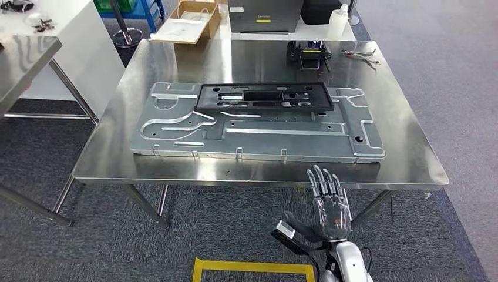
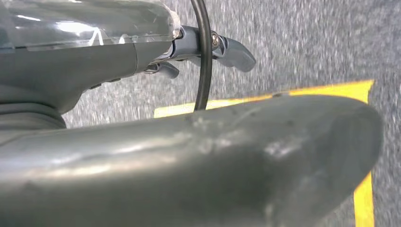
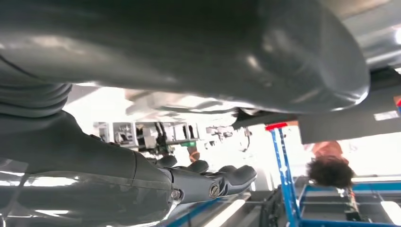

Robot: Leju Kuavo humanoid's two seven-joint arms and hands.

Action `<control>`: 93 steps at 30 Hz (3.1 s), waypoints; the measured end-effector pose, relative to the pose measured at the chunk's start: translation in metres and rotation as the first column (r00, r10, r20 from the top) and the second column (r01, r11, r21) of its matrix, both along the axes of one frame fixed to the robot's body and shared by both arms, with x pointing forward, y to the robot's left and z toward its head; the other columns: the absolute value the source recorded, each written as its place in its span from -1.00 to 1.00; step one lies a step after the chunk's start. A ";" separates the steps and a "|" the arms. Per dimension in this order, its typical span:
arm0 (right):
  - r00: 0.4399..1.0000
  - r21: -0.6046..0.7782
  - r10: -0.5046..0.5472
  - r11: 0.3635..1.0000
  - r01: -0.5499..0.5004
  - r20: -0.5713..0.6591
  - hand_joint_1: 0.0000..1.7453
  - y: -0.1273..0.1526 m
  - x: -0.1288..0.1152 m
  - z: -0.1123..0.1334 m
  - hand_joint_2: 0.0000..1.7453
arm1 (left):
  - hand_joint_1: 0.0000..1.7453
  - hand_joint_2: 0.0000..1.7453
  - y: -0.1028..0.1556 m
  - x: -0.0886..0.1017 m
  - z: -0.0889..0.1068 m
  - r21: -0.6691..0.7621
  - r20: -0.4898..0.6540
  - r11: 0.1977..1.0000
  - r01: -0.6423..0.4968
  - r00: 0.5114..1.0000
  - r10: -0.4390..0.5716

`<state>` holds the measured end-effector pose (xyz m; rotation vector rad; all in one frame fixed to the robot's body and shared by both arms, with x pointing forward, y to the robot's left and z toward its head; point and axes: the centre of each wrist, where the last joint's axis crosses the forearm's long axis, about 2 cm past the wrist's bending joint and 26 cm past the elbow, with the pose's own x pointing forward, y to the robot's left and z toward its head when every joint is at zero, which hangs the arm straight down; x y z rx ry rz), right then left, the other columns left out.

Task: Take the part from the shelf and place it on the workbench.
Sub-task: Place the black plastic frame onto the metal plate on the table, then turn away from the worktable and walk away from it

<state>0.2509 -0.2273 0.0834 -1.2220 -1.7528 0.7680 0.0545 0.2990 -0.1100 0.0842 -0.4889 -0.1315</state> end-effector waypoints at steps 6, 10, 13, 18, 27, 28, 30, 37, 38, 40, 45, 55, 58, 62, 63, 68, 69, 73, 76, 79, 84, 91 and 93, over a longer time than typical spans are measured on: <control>0.998 0.135 -0.027 0.990 0.034 -0.049 -1.00 -0.004 -0.022 -0.014 -1.00 | -1.00 -1.00 -0.001 -0.003 0.000 -0.002 -0.003 1.000 -0.027 1.000 0.027; 0.996 0.241 -0.043 0.969 0.059 -0.072 -1.00 -0.007 -0.032 -0.022 -1.00 | -1.00 -1.00 0.000 -0.001 0.000 -0.001 0.002 0.999 -0.043 0.999 0.043; 0.994 0.377 -0.046 0.923 0.080 -0.099 -1.00 -0.011 -0.044 -0.034 -1.00 | -1.00 -1.00 -0.001 -0.002 0.000 -0.001 0.004 0.998 -0.057 0.998 0.057; 0.979 0.577 0.000 0.808 0.120 -0.203 -1.00 -0.023 -0.069 -0.070 -1.00 | -1.00 -1.00 -0.003 -0.005 -0.001 -0.001 0.001 0.997 -0.082 0.997 0.082; 0.901 0.667 -0.067 0.649 0.366 -0.429 -1.00 -0.047 -0.120 -0.143 -1.00 | -1.00 -1.00 -0.007 -0.007 -0.001 -0.009 -0.001 0.994 -0.112 0.994 0.112; 0.890 0.666 -0.074 0.636 0.389 -0.449 -1.00 -0.047 -0.123 -0.146 -1.00 | -1.00 -1.00 -0.007 -0.007 -0.001 -0.009 0.000 0.993 -0.114 0.994 0.114; 0.856 0.660 -0.081 0.601 0.451 -0.511 -1.00 -0.044 -0.133 -0.156 -1.00 | -1.00 -1.00 -0.007 -0.007 -0.001 -0.009 0.000 0.993 -0.116 0.993 0.116; 0.634 0.550 -0.085 0.420 0.722 -0.769 -1.00 -0.036 -0.182 -0.182 -1.00 | -1.00 -1.00 -0.007 -0.012 -0.002 -0.007 -0.012 0.993 -0.120 0.993 0.120; 0.595 0.525 -0.077 0.389 0.757 -0.800 -1.00 -0.034 -0.186 -0.184 -1.00 | -1.00 -1.00 -0.007 -0.013 -0.002 -0.007 -0.013 0.993 -0.120 0.993 0.120; 0.513 0.471 -0.056 0.323 0.821 -0.856 -1.00 -0.030 -0.192 -0.186 -1.00 | -1.00 -1.00 -0.007 -0.011 -0.001 -0.007 -0.010 0.993 -0.120 0.993 0.120; 0.401 0.385 -0.020 0.237 0.892 -0.916 -1.00 -0.023 -0.203 -0.189 -1.00 | -1.00 -1.00 -0.007 -0.010 -0.001 -0.008 -0.005 0.993 -0.121 0.993 0.121; 0.115 0.126 0.087 0.133 0.983 -0.989 -1.00 -0.014 -0.211 -0.190 -1.00 | -1.00 -1.00 -0.007 -0.011 -0.001 -0.009 -0.003 0.993 -0.117 0.993 0.117; 0.091 0.104 0.109 0.118 0.988 -0.990 -1.00 -0.012 -0.210 -0.190 -1.00 | -1.00 -1.00 -0.008 -0.011 -0.001 -0.010 0.000 0.993 -0.114 0.993 0.114; 0.092 0.113 0.159 0.126 0.986 -0.983 -1.00 -0.009 -0.212 -0.191 -1.00 | -1.00 -1.00 -0.009 -0.014 -0.002 -0.008 -0.005 0.994 -0.110 0.994 0.110; 0.093 0.117 0.173 0.136 0.984 -0.980 -1.00 -0.008 -0.213 -0.191 -1.00 | -1.00 -1.00 -0.009 -0.016 -0.002 -0.007 -0.008 0.994 -0.108 0.994 0.108; 0.084 0.120 0.201 0.174 0.977 -0.976 -1.00 -0.007 -0.216 -0.191 -1.00 | -1.00 -1.00 -0.009 -0.017 -0.002 -0.005 -0.011 0.995 -0.100 0.995 0.100; 0.083 0.120 0.202 0.176 0.977 -0.976 -1.00 -0.007 -0.216 -0.191 -1.00 | -1.00 -1.00 -0.009 -0.017 -0.002 -0.005 -0.011 0.995 -0.099 0.995 0.099; 0.082 0.120 0.204 0.179 0.976 -0.976 -1.00 -0.006 -0.216 -0.191 -1.00 | -1.00 -1.00 -0.009 -0.013 -0.002 -0.004 0.000 0.995 -0.098 0.995 0.098; 0.086 0.123 0.203 0.180 0.976 -0.975 -1.00 -0.006 -0.214 -0.191 -1.00 | -1.00 -1.00 -0.009 -0.015 -0.002 -0.004 -0.005 0.995 -0.098 0.995 0.098; 0.082 0.119 0.202 0.180 0.976 -0.976 -1.00 -0.007 -0.216 -0.191 -1.00 | -1.00 -1.00 -0.010 -0.017 -0.002 -0.005 -0.008 0.995 -0.098 0.995 0.098; 0.073 0.115 0.211 0.194 0.974 -0.975 -1.00 -0.007 -0.220 -0.192 -1.00 | -1.00 -1.00 -0.010 -0.018 -0.002 -0.005 -0.010 0.995 -0.096 0.995 0.096; 0.058 0.117 0.236 0.244 0.963 -0.970 -1.00 -0.004 -0.220 -0.192 -1.00 | -1.00 -1.00 -0.012 -0.017 -0.002 0.006 -0.010 0.996 -0.094 0.995 0.094; 0.053 0.114 0.241 0.248 0.962 -0.969 -1.00 -0.004 -0.220 -0.192 -1.00 | -1.00 -1.00 -0.013 -0.017 -0.002 0.005 -0.012 0.996 -0.094 0.995 0.094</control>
